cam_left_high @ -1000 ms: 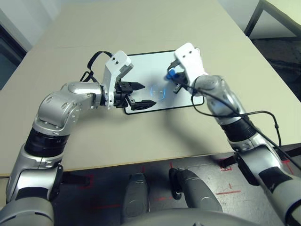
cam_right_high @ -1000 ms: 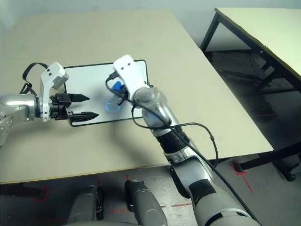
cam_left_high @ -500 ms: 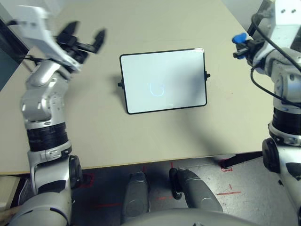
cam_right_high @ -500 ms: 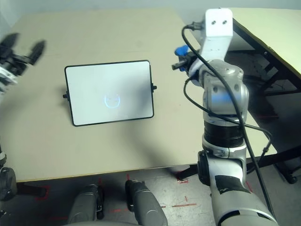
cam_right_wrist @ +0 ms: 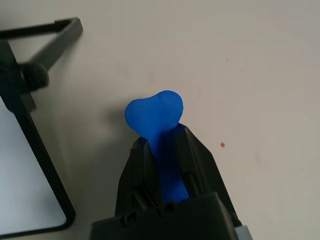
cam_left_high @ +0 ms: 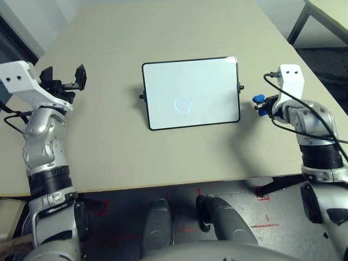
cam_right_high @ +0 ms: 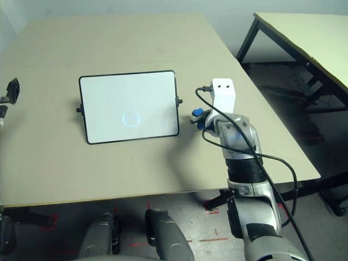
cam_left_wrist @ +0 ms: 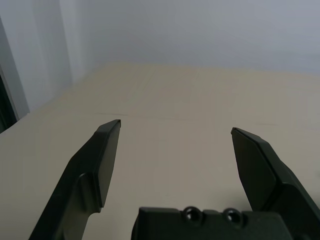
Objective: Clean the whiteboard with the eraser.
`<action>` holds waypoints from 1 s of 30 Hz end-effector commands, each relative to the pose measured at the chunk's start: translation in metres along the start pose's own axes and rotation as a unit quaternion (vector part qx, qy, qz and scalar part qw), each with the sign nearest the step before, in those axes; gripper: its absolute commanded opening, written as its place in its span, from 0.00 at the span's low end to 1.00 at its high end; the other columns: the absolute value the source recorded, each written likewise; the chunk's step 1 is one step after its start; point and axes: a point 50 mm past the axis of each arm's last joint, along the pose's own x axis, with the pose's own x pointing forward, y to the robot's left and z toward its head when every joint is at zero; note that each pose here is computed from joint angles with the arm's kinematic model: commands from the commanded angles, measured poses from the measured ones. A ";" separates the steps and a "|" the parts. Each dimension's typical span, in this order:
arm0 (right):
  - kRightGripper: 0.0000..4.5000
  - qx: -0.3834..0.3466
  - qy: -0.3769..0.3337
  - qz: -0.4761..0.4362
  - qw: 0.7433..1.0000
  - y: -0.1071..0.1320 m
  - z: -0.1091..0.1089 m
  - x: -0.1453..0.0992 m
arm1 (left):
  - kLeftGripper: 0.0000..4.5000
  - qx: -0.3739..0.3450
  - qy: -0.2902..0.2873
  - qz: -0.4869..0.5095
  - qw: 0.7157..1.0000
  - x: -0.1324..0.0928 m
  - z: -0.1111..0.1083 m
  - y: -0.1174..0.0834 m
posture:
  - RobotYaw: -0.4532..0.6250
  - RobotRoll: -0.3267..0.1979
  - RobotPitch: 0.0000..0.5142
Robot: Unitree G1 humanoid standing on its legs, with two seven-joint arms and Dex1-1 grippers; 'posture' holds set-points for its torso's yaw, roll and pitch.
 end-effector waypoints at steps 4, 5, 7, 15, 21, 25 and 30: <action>0.59 0.028 0.001 -0.014 1.000 -0.008 -0.003 0.003 | 1.00 -0.014 0.011 -0.005 1.000 0.003 -0.009 -0.005 | 0.44 0.62 0.22; 0.65 0.034 0.001 -0.016 0.999 -0.009 -0.003 0.002 | 1.00 -0.015 0.012 -0.006 1.000 0.004 -0.010 -0.006 | 0.44 0.62 0.21; 0.80 0.039 0.002 -0.017 0.999 -0.012 -0.004 0.000 | 1.00 -0.017 0.013 -0.007 1.000 0.005 -0.010 -0.008 | 0.43 0.62 0.22; 0.99 0.056 -0.018 -0.036 0.998 -0.029 0.001 -0.005 | 1.00 -0.027 0.018 -0.014 0.999 0.011 -0.016 -0.015 | 0.41 0.62 0.21; 0.99 0.079 -0.013 -0.011 0.997 -0.024 -0.009 0.004 | 1.00 -0.031 0.019 -0.017 0.999 0.012 -0.019 -0.019 | 0.40 0.62 0.23; 0.99 0.103 -0.110 -0.045 0.988 -0.035 0.005 0.002 | 1.00 -0.029 0.020 -0.010 0.999 0.011 -0.019 -0.015 | 0.39 0.62 0.24; 0.99 0.090 -0.269 -0.112 0.952 -0.067 0.010 0.003 | 1.00 -0.008 0.019 0.006 1.000 0.009 -0.021 -0.006 | 0.41 0.62 0.23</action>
